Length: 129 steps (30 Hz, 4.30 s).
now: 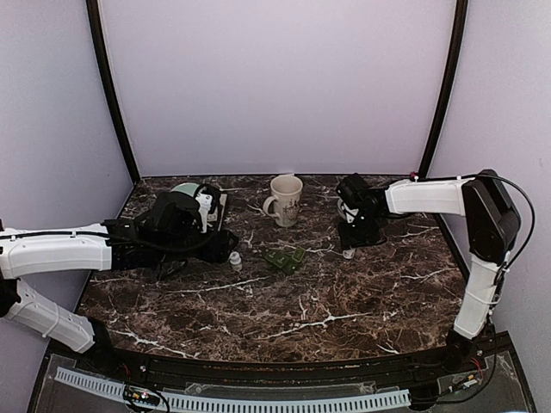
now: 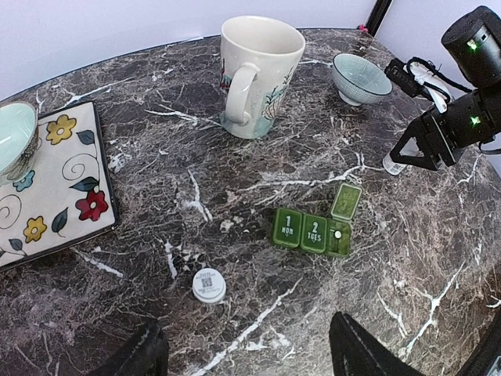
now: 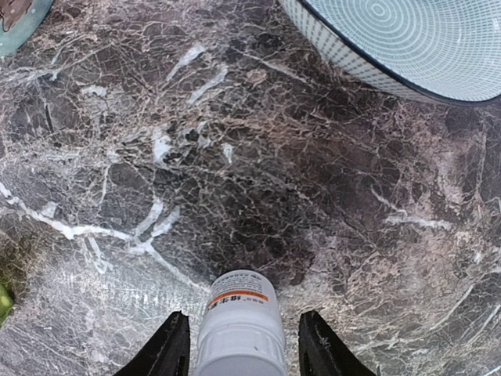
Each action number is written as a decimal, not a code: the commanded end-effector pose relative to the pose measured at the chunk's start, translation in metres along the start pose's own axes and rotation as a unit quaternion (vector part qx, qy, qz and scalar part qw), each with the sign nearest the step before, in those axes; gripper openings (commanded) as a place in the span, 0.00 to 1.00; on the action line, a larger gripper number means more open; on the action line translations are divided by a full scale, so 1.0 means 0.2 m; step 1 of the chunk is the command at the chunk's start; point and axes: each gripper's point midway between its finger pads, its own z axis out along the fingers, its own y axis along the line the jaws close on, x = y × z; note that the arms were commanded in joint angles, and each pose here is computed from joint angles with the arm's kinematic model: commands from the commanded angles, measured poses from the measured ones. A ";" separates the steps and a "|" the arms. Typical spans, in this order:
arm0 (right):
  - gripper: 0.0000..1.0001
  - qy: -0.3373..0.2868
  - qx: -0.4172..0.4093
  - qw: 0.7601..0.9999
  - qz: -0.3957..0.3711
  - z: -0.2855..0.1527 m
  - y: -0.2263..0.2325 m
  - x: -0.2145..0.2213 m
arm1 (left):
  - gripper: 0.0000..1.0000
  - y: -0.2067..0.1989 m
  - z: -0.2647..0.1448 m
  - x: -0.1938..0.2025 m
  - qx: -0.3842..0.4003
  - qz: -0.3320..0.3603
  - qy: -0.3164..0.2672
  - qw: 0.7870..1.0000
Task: Sort the pills into containers
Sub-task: Place the pill bottle at the center of the board, then close the lid of the pill container.
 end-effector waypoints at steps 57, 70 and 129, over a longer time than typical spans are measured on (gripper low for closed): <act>0.26 -0.028 -0.195 0.980 -0.029 -0.11 0.58 -0.08 | 0.24 -0.39 0.65 0.21 0.129 -0.050 0.205 0.969; 0.26 -0.018 -0.203 0.979 -0.030 -0.07 0.60 -0.06 | 0.24 -0.36 0.72 0.19 0.105 -0.041 0.200 0.973; 0.26 0.003 -0.272 0.959 -0.077 -0.17 0.75 0.03 | 0.24 -0.28 0.86 0.30 0.058 -0.001 0.235 0.970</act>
